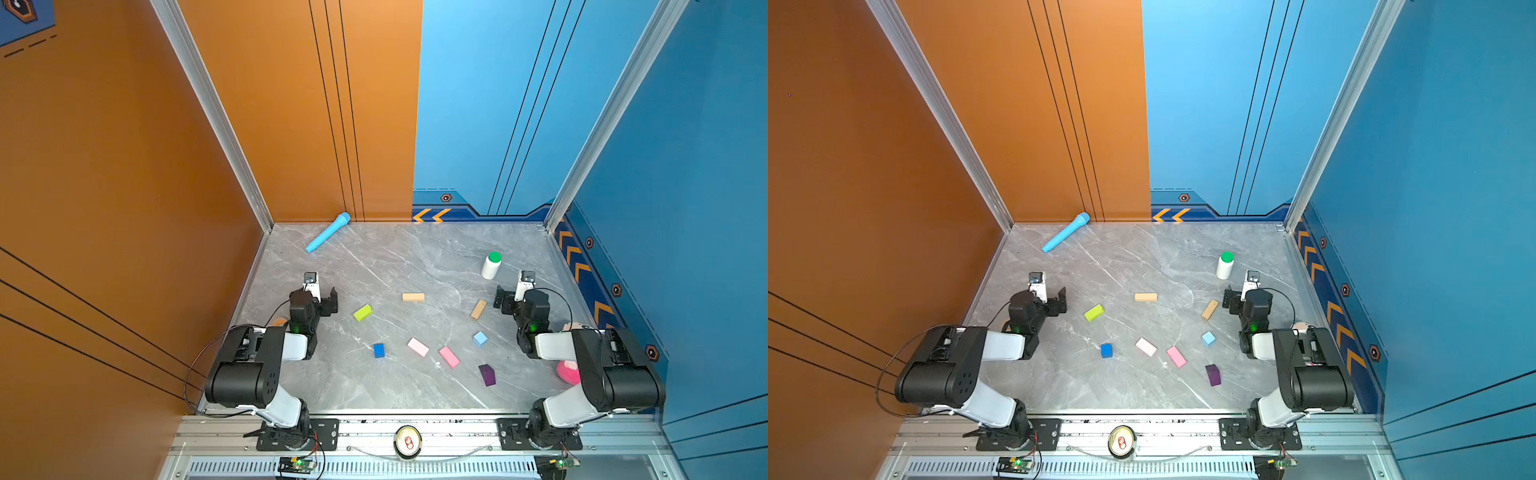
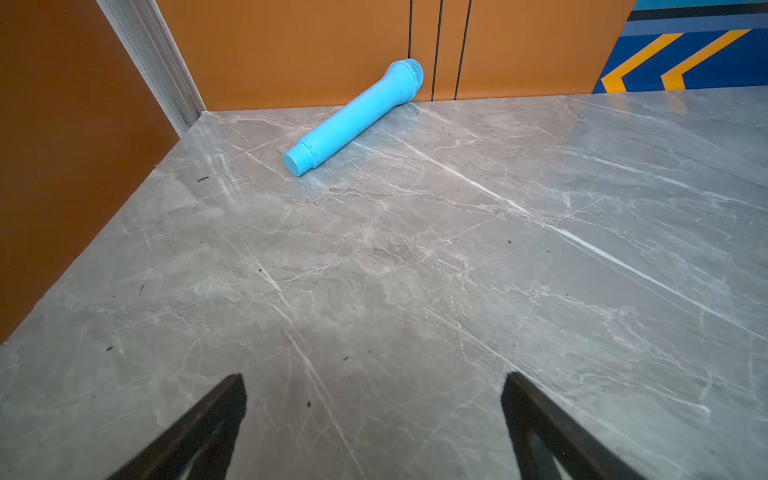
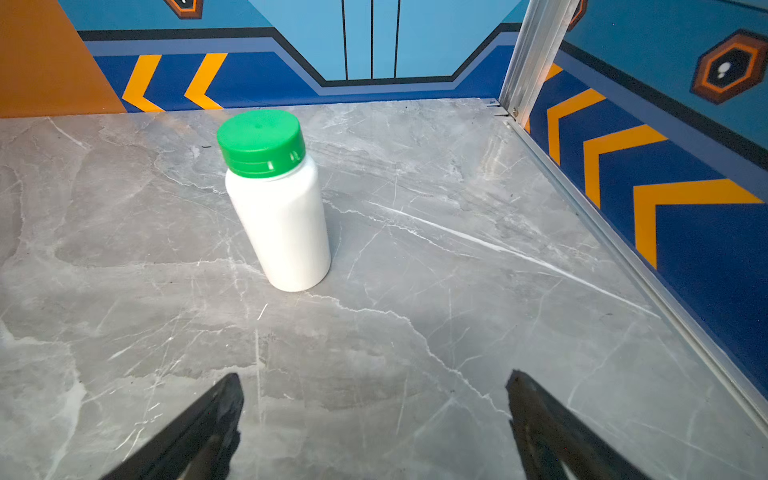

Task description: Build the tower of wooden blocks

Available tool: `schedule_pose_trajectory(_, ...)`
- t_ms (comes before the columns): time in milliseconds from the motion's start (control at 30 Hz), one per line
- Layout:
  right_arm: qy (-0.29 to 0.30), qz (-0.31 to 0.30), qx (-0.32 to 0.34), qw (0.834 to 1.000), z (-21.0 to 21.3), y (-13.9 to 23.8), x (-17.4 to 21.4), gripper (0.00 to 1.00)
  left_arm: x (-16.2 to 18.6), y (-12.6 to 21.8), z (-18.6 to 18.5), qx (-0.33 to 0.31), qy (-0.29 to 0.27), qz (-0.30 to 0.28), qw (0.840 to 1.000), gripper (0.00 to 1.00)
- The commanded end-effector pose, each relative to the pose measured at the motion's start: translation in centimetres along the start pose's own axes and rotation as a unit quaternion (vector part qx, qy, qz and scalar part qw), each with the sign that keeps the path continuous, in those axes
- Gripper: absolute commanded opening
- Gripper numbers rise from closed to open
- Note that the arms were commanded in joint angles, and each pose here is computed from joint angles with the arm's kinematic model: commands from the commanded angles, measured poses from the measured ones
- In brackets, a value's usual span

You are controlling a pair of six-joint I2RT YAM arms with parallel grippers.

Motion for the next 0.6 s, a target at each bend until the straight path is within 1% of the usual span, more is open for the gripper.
schedule_pose_trajectory(0, -0.005, -0.008, 0.003, 1.0, 0.25, -0.13, -0.58, 1.0, -0.53, -0.3, 0.17, -0.006, -0.005, -0.003, 1.0, 0.98)
schedule_pose_trajectory(567, -0.006, -0.01, 0.003, 1.0, 0.23, -0.17, -0.72, 1.0, -0.56, -0.3, 0.15, -0.007, -0.006, -0.003, 1.0, 0.98)
Point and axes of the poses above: each gripper's point midway between its finger pads, its own y axis back along the fingers, its own z axis along the line the jaws close on, x = y × z, the point moved 7 cm from there along y, back along the fingers, and after that the axes turned 13 degrees about -y, right-handed, at the moved point
